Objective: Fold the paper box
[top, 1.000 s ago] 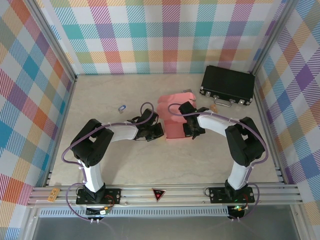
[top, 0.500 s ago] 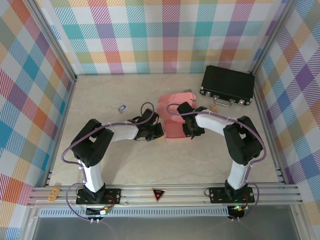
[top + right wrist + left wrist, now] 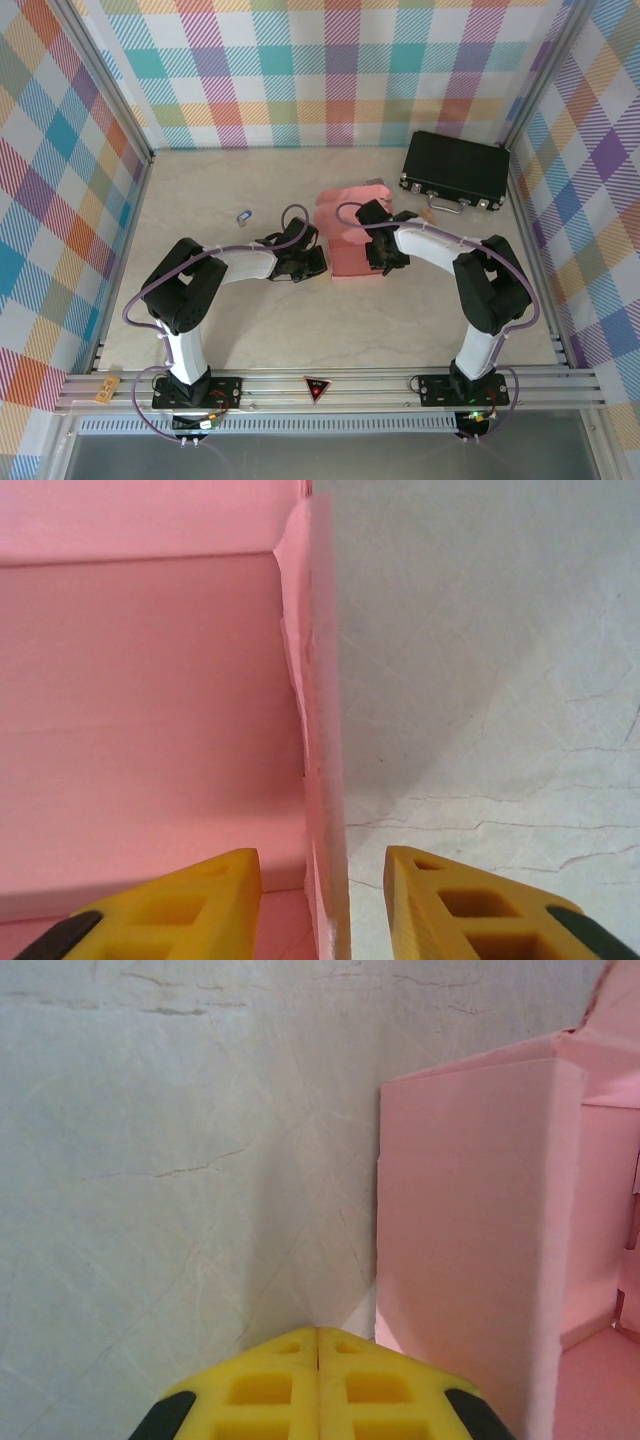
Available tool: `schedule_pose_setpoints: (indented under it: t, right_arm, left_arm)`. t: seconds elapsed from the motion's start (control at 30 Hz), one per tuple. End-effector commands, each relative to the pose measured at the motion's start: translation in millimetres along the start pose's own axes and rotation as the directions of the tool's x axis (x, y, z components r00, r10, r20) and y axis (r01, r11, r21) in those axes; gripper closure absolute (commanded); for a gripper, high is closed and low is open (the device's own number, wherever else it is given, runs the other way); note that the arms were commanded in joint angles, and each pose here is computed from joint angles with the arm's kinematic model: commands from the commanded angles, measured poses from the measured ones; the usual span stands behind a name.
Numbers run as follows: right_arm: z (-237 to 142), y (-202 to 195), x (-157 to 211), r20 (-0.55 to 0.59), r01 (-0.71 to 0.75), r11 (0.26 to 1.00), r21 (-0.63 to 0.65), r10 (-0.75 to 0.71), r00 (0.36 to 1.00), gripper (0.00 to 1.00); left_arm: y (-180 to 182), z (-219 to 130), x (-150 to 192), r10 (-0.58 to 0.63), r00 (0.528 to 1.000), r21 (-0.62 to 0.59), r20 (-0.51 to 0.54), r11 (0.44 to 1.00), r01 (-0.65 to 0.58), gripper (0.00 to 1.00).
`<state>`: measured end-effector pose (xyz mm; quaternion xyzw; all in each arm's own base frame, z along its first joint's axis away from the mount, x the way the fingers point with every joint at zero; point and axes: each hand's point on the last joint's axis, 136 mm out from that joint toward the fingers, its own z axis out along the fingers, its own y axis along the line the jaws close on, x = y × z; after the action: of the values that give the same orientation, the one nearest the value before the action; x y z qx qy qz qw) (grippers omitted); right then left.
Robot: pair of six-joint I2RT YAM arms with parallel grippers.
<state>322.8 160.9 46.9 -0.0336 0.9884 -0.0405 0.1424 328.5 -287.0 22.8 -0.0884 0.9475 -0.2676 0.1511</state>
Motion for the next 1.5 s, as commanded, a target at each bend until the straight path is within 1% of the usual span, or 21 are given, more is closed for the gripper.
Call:
schedule_pose_setpoints:
  t: [0.0,0.23,0.43,0.6,0.83,0.93,1.13,1.37,1.47]
  right_arm:
    - [-11,3,-20,0.043,-0.024,0.999,-0.031,0.026,0.999,0.62]
    - [-1,4,-33,0.036,-0.007,1.000,-0.031,0.008,0.999,0.65]
    - [10,3,-38,0.020,0.016,1.000,0.010,-0.016,1.000,0.67]
    - [16,1,-41,0.020,0.031,0.999,0.038,-0.032,0.999,0.74]
    - [18,-1,-44,0.014,0.050,0.997,0.059,-0.051,0.999,0.75]
    - [20,-1,-44,0.007,0.054,0.996,0.064,-0.055,0.998,0.79]
    - [27,-1,-38,-0.018,0.068,0.995,0.075,-0.067,0.998,0.84]
    - [32,-6,-33,-0.034,0.078,0.992,0.103,-0.075,0.997,0.89]
    - [34,-6,-31,-0.041,0.094,0.989,0.115,-0.090,0.995,0.89]
  left_arm:
    - [6,-7,-1,0.021,1.000,-0.053,0.012,0.998,-0.021,0.93]
    - [6,-7,-1,0.021,1.000,-0.051,0.011,0.999,-0.020,0.93]
    - [7,-6,0,0.021,1.000,-0.051,0.007,0.998,-0.020,0.93]
    - [7,-5,0,0.022,1.000,-0.050,0.007,0.999,-0.021,0.93]
    - [7,-4,1,0.021,1.000,-0.046,0.004,0.999,-0.021,0.93]
    - [7,-3,2,0.019,1.000,-0.047,-0.001,0.999,-0.019,0.93]
    - [8,-3,3,0.019,1.000,-0.047,-0.001,0.999,-0.019,0.93]
    - [9,-1,4,0.015,1.000,-0.045,-0.003,0.999,-0.015,0.93]
    - [9,-1,4,0.014,1.000,-0.045,-0.001,0.999,-0.014,0.93]
